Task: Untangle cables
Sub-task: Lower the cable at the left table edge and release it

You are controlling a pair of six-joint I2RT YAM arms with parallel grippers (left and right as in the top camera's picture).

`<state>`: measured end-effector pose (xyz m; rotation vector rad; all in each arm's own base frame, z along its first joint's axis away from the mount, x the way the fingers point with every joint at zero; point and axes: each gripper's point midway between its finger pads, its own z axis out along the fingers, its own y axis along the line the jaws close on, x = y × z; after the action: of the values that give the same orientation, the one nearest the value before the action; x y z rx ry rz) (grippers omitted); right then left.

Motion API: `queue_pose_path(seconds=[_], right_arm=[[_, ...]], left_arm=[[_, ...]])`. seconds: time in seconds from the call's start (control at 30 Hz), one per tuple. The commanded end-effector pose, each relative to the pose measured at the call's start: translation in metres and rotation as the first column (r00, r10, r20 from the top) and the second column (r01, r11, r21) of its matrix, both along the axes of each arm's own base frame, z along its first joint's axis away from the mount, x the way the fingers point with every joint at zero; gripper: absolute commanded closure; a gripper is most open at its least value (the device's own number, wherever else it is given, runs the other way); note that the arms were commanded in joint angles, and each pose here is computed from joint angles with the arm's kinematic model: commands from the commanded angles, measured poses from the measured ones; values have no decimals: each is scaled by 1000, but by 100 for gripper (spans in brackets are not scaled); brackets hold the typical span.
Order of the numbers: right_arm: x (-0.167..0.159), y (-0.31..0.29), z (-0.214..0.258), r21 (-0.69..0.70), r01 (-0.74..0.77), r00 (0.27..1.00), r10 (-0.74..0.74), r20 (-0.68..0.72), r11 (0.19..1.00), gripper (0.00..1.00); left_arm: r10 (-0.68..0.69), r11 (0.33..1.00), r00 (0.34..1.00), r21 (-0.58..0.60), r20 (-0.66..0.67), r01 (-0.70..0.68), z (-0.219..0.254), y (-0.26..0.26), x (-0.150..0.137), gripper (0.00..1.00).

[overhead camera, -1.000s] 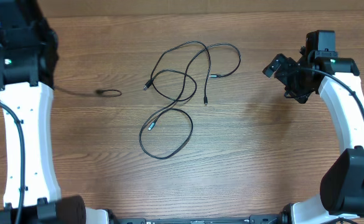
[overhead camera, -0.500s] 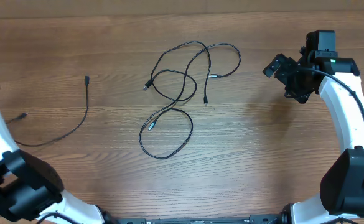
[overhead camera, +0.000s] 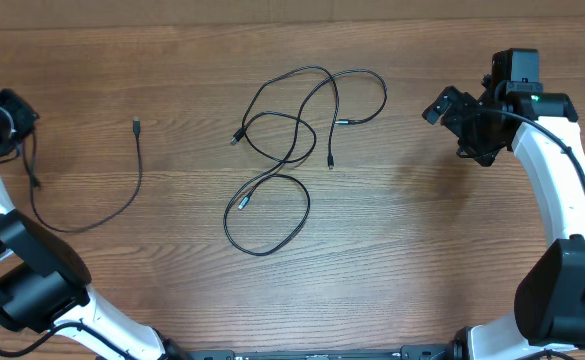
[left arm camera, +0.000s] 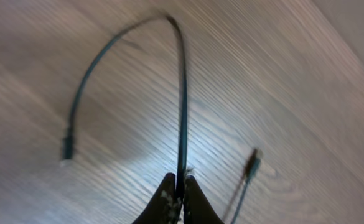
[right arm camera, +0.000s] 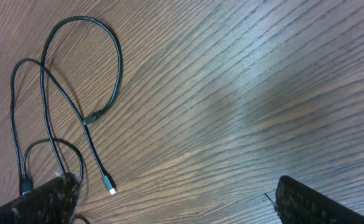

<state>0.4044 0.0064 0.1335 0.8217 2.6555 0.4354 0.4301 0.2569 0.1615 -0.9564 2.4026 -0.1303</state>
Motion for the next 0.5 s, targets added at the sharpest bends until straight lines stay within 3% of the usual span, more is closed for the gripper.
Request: queue_pose_path(seconds=[0.0,0.13,0.17,0.2,0.23,0.33,0.37,0.4,0.43,0.47], right_arm=[[2,-2,5,-9,2,1000,-2,16,1000,0],[2,-2,5,-9,2,1000,-2,16,1000,0],[2,-2,5,-9,2,1000,-2,16,1000,0],[2,-2,5,-9,2,1000,-2,16,1000,0],[2,-2,5,-9,2,1000,-2,16,1000,0],[2,-2,5,-9,2,1000,-2,16,1000,0],[2,-2,5,-9,2,1000,-2,16,1000,0],[2,-2,5,-9,2,1000,-2,16,1000,0],[2,-2,5,-9,2,1000,-2,16,1000,0],[2,-2,5,-9,2,1000,-2,16,1000,0]], left_arm=[[-172,985,985,1,20,172,-2,-18,9,78],[-168,986,986,-4,19,168,-3,-18,8,41],[-169,986,986,-9,15,169,-3,-19,8,18],[-169,985,986,-15,10,169,-4,-20,6,9],[-167,986,986,-27,4,167,-5,-22,5,3],[-107,990,994,-89,-18,105,-9,-27,-1,0],[-97,990,995,-106,-25,94,-10,-30,-3,2],[-99,989,995,-116,-30,95,-11,-33,-4,11],[-101,988,994,-119,-33,96,-11,-35,-3,79],[-86,986,996,-144,-40,79,-12,-41,-3,96]])
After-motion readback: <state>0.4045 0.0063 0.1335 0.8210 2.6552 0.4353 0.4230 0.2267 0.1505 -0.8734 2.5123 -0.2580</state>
